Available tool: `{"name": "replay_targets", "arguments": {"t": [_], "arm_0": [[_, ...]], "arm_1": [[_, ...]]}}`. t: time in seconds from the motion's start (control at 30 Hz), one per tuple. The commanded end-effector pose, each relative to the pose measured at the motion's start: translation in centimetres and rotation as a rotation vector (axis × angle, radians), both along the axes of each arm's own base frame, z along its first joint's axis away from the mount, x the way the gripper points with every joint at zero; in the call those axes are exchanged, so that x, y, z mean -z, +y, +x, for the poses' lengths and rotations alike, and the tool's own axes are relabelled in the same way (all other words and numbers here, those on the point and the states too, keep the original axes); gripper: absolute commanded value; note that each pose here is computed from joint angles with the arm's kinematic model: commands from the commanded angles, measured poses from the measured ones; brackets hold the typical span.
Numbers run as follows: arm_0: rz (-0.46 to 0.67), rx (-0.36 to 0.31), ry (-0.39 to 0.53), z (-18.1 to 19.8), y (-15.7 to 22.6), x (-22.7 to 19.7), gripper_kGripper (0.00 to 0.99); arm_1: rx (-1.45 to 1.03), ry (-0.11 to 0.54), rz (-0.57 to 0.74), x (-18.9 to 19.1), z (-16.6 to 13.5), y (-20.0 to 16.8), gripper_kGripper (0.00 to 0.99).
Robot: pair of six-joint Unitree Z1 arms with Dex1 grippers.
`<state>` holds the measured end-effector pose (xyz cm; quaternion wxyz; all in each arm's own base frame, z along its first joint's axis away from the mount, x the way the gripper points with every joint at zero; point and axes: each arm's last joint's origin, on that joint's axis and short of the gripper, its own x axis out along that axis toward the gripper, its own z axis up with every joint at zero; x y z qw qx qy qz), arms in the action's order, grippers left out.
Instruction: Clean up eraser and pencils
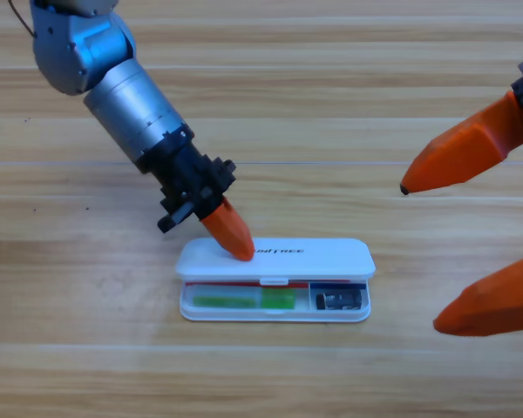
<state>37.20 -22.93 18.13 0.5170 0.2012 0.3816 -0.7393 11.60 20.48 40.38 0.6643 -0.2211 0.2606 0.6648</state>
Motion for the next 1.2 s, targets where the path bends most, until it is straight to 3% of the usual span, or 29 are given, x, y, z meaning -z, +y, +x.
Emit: {"name": "replay_targets", "arguments": {"t": [0.03, 0.6, 0.77, 0.8, 0.87, 0.9, 0.93, 1.03, 1.2], "arm_0": [[0.039, 0.027, 0.044, -0.3, -0.6, 3.6, 0.000], [0.126, -0.020, -0.057, -2.1, -0.5, 4.6, 0.000], [0.141, -0.038, -0.104, -2.7, 0.0, -0.4, 0.000], [0.151, -0.038, -0.124, -3.1, 0.3, -2.7, 0.032], [0.150, -0.049, -0.164, -4.1, 1.0, -7.4, 0.684], [0.139, -0.059, -0.187, -5.0, 1.3, -9.8, 0.933], [0.126, -0.058, -0.208, -6.3, 1.4, -12.0, 0.988], [0.081, -0.044, -0.261, -10.5, 1.8, -16.6, 0.990], [0.030, -0.025, -0.260, -16.5, 1.1, -20.3, 0.990]], "arm_1": [[0.025, 0.043, -0.034, 1.5, 1.3, 0.7, 0.977], [0.025, 0.046, -0.037, 1.6, 1.3, 0.9, 0.977], [0.024, 0.046, -0.035, 1.6, 1.3, 0.9, 0.977], [0.026, 0.045, -0.034, 1.5, 1.4, 0.9, 0.977], [0.024, 0.046, -0.035, 1.6, 1.4, 1.0, 0.977], [0.024, 0.046, -0.035, 1.6, 1.4, 1.0, 0.977], [0.024, 0.047, -0.037, 1.6, 1.4, 1.0, 0.977], [0.024, 0.047, -0.037, 1.6, 1.4, 1.0, 0.977], [0.025, 0.047, -0.036, 1.6, 1.4, 1.1, 0.977]]}}
